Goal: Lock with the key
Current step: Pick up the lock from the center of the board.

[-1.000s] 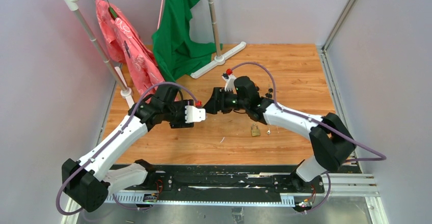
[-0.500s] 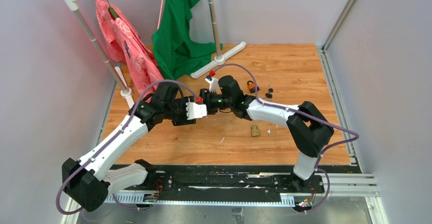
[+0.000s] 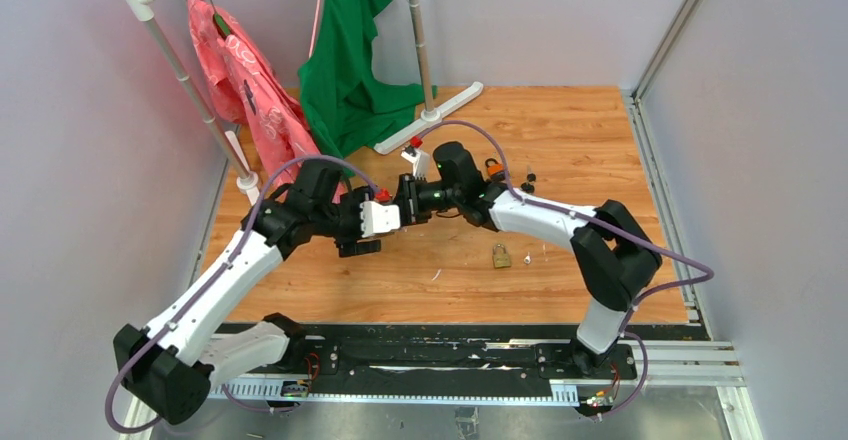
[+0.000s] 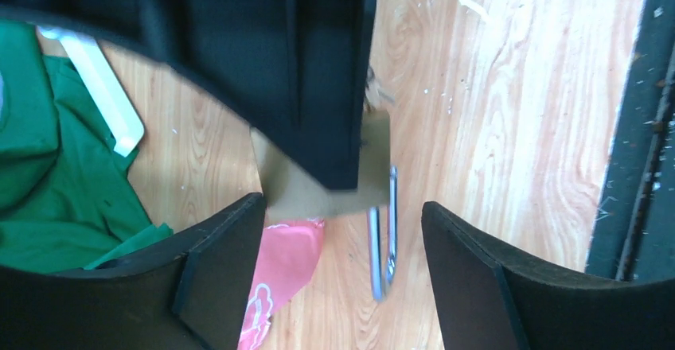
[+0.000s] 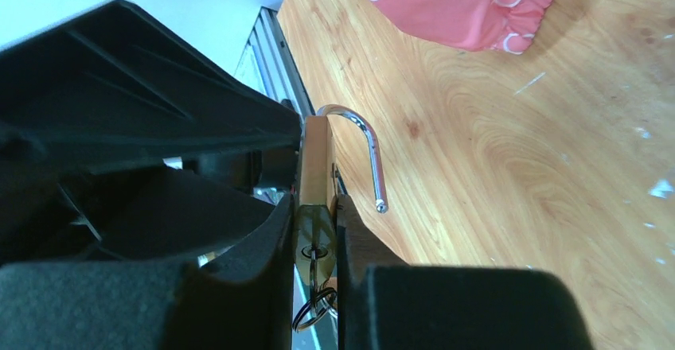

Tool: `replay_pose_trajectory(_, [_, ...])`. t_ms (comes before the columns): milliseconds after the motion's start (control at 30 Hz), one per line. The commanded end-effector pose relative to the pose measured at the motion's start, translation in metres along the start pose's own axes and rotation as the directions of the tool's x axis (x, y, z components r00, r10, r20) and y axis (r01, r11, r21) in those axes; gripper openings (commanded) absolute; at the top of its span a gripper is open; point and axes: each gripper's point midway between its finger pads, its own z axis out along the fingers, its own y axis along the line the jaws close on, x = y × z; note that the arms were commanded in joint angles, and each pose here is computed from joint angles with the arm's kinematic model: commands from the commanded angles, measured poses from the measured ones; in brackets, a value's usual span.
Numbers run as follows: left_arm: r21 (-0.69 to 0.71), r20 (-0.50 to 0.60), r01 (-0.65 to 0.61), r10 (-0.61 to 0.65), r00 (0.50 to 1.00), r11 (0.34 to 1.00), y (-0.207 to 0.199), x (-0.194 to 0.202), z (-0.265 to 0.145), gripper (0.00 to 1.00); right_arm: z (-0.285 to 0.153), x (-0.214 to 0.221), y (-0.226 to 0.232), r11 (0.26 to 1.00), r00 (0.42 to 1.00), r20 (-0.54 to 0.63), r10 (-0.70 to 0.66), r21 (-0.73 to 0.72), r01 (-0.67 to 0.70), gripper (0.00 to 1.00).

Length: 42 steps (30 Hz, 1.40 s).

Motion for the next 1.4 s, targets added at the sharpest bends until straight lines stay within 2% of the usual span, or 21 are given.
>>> replay_pose_trajectory(0, [0.031,0.125,0.072,-0.075,0.989,0.997,-0.016,-0.022,-0.033,0.76,-0.044,-0.023,0.039,0.979,0.982,0.019,-0.189,-0.068,0.19,0.0])
replay_pose_trajectory(133, [-0.16,0.141,0.056,-0.034,0.99,0.986,-0.001,-0.016,-0.05,0.76,-0.064,-0.014,0.055,0.97,0.972,-0.014,-0.234,-0.071,0.232,0.0])
replay_pose_trajectory(233, [-0.193,0.161,0.023,0.009,0.987,0.981,-0.007,-0.012,-0.05,0.76,-0.07,-0.013,0.066,0.967,0.971,-0.005,-0.239,-0.097,0.237,0.0])
replay_pose_trajectory(333, [-0.223,0.179,0.109,-0.07,0.981,0.969,-0.006,-0.004,-0.042,0.76,-0.074,-0.012,0.078,0.958,0.966,-0.002,-0.258,-0.133,0.256,0.0])
replay_pose_trajectory(467, [-0.217,0.233,0.137,-0.085,0.969,0.966,-0.01,-0.005,-0.038,0.71,-0.079,-0.01,0.089,0.945,0.958,0.01,-0.286,-0.16,0.283,0.0])
replay_pose_trajectory(500, [-0.23,0.241,0.153,-0.096,0.966,0.961,-0.009,-0.004,-0.037,0.64,-0.08,-0.01,0.092,0.943,0.957,0.011,-0.291,-0.169,0.289,0.0])
replay_pose_trajectory(533, [-0.241,0.246,0.165,-0.105,0.964,0.956,-0.008,-0.003,-0.037,0.51,-0.082,-0.01,0.095,0.939,0.954,0.016,-0.298,-0.173,0.297,0.0])
replay_pose_trajectory(600, [-0.23,0.265,0.155,-0.091,0.96,0.961,-0.011,-0.005,-0.036,0.45,-0.084,-0.01,0.097,0.939,0.954,0.023,-0.299,-0.175,0.298,0.0])
replay_pose_trajectory(667, [-0.192,0.298,0.137,-0.075,0.952,0.972,-0.02,-0.01,-0.033,0.47,-0.083,-0.009,0.099,0.938,0.955,0.03,-0.294,-0.186,0.294,0.0])
replay_pose_trajectory(900, [-0.151,0.444,0.2,-0.115,0.889,0.968,-0.025,-0.033,-0.034,0.45,-0.077,-0.01,0.101,0.938,0.956,0.037,-0.291,-0.188,0.292,0.0])
replay_pose_trajectory(933, [-0.14,0.456,0.201,-0.118,0.882,0.969,-0.027,-0.036,-0.034,0.39,-0.077,-0.01,0.1,0.938,0.956,0.036,-0.29,-0.187,0.291,0.0])
replay_pose_trajectory(967, [-0.134,0.463,0.207,-0.123,0.878,0.969,-0.028,-0.037,-0.035,0.19,-0.077,-0.01,0.1,0.938,0.956,0.037,-0.292,-0.186,0.294,0.0])
replay_pose_trajectory(1033, [-0.13,0.47,0.224,-0.139,0.872,0.966,-0.029,-0.037,-0.036,0.0,-0.077,-0.01,0.098,0.938,0.955,0.036,-0.295,-0.178,0.297,0.0])
replay_pose_trajectory(1100, [-0.128,0.471,0.236,-0.15,0.869,0.963,-0.03,-0.036,-0.037,0.0,-0.077,-0.009,0.096,0.938,0.952,0.029,-0.304,-0.169,0.304,0.0])
replay_pose_trajectory(1133, [-0.124,0.472,0.246,-0.161,0.867,0.961,-0.03,-0.035,-0.037,0.0,-0.077,-0.007,0.093,0.935,0.948,0.015,-0.319,-0.159,0.318,0.09])
replay_pose_trajectory(1167, [-0.119,0.474,0.256,-0.172,0.864,0.959,-0.031,-0.035,-0.038,0.0,-0.078,-0.007,0.092,0.931,0.943,0.009,-0.334,-0.15,0.332,0.22])
replay_pose_trajectory(1233, [-0.091,0.477,0.255,-0.183,0.86,0.963,-0.037,-0.037,-0.039,0.0,-0.084,-0.006,0.083,0.913,0.917,-0.025,-0.399,-0.104,0.394,0.68])
replay_pose_trajectory(1267, [-0.059,0.473,0.25,-0.194,0.859,0.966,-0.045,-0.036,-0.039,0.0,-0.09,-0.003,0.075,0.91,0.909,-0.059,-0.413,-0.06,0.41,0.72])
replay_pose_trajectory(1367, [-0.012,0.458,0.25,-0.217,0.862,0.968,-0.056,-0.034,-0.038,0.0,-0.114,-0.015,0.067,0.84,0.841,-0.078,-0.535,0.055,0.539,0.73])
